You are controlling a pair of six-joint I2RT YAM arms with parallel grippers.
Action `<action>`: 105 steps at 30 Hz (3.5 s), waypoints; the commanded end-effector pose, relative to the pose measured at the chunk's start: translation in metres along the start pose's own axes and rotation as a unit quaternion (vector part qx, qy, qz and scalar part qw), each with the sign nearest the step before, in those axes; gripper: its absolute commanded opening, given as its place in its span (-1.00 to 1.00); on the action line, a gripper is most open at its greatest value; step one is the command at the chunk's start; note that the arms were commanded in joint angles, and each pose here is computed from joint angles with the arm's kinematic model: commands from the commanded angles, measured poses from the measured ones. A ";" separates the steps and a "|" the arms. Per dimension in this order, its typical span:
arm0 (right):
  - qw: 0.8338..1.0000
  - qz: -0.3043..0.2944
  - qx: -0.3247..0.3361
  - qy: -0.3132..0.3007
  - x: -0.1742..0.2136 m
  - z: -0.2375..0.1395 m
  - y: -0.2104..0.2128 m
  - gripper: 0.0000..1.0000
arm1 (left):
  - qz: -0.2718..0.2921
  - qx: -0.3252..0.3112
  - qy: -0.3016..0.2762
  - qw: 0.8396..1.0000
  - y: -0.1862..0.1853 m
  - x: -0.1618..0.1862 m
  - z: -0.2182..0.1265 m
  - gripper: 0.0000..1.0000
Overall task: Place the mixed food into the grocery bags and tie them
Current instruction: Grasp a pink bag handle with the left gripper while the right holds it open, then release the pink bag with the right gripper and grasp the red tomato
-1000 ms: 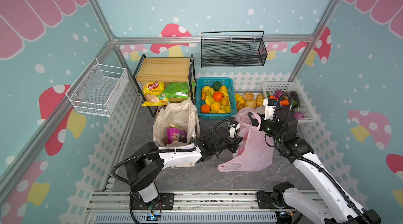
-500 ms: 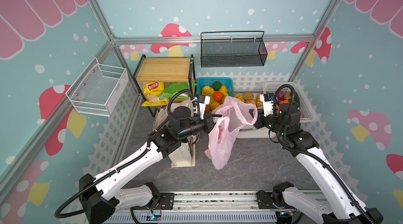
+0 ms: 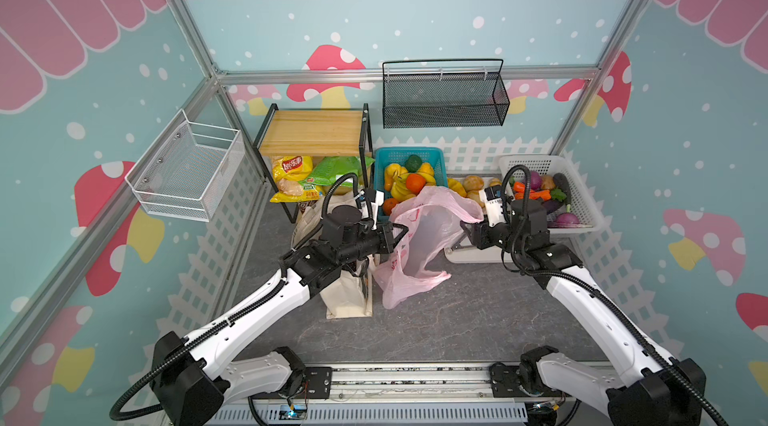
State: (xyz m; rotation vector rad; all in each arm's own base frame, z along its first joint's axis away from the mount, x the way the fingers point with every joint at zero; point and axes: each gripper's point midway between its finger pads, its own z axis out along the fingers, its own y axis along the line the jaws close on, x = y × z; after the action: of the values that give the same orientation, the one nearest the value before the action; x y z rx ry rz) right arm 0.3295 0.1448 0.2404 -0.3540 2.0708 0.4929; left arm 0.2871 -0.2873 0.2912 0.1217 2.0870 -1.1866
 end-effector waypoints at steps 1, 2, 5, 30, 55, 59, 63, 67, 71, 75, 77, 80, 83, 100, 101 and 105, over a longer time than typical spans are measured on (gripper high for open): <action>0.999 0.001 -0.031 -0.017 0.009 0.009 0.007 0.18 | -0.029 0.027 -0.002 0.999 -0.007 -0.001 0.010 -1.00; 0.999 0.006 -0.039 -0.017 0.012 0.013 0.008 0.20 | -0.031 0.031 0.003 0.999 -0.009 0.000 0.012 -1.00; 0.996 0.037 -0.081 -0.025 0.011 0.024 0.019 0.24 | -0.032 0.035 0.011 0.999 -0.011 0.002 0.016 -1.00; 0.995 0.067 -0.067 -0.031 0.048 0.031 -0.020 -0.23 | -0.038 -0.014 0.033 0.999 0.016 -0.003 -0.001 -1.00; 0.986 0.064 -0.155 -0.009 0.026 -0.006 0.016 0.81 | -0.144 -0.015 -0.034 0.989 0.037 -0.020 0.029 -1.00; 0.993 0.061 -0.103 0.019 0.045 -0.023 0.007 0.83 | -0.147 -0.019 -0.038 0.988 0.039 -0.022 0.030 -1.00; 0.995 0.057 -0.082 0.016 0.048 -0.042 0.008 0.83 | -0.153 -0.023 -0.048 0.987 0.043 -0.023 0.028 -1.00; 0.995 0.034 -0.095 -0.015 0.025 -0.060 0.018 0.83 | -0.153 -0.011 -0.052 0.987 0.042 -0.027 0.024 -1.00; 0.996 0.017 -0.063 -0.053 -0.008 -0.077 0.015 0.81 | -0.152 -0.004 -0.054 0.987 0.038 -0.030 0.020 -1.00; 0.994 0.053 0.086 -0.052 -0.016 -0.077 -0.051 0.76 | -0.152 0.005 -0.058 0.987 0.034 -0.032 0.017 -1.00; 0.986 0.086 0.127 -0.064 -0.022 -0.075 -0.083 0.76 | -0.155 0.009 -0.057 0.986 0.034 -0.031 0.018 -1.00; 0.967 0.136 0.198 -0.079 -0.027 -0.070 -0.142 0.76 | -0.163 0.017 -0.055 0.985 0.033 -0.029 0.018 -1.00; 0.949 0.164 0.260 -0.072 -0.028 -0.057 -0.198 0.77 | -0.168 0.024 -0.048 0.984 0.031 -0.026 0.021 -1.00; 0.913 0.195 0.329 0.142 0.049 0.036 -0.329 0.71 | -0.174 0.037 -0.043 0.983 0.034 -0.026 0.026 -1.00; 0.913 0.195 0.328 0.146 0.053 0.039 -0.329 0.71 | -0.174 0.038 -0.042 0.983 0.035 -0.026 0.026 -1.00; 0.914 0.206 0.308 0.168 0.074 0.056 -0.331 0.70 | -0.177 0.036 -0.043 0.983 0.038 -0.026 0.027 -1.00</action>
State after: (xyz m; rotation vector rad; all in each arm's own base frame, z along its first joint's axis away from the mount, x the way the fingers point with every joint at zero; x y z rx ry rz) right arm 0.4760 -0.1266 0.1016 0.4372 2.4594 -0.0421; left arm 0.3326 -0.2808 0.2748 -0.2464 2.0497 -1.4264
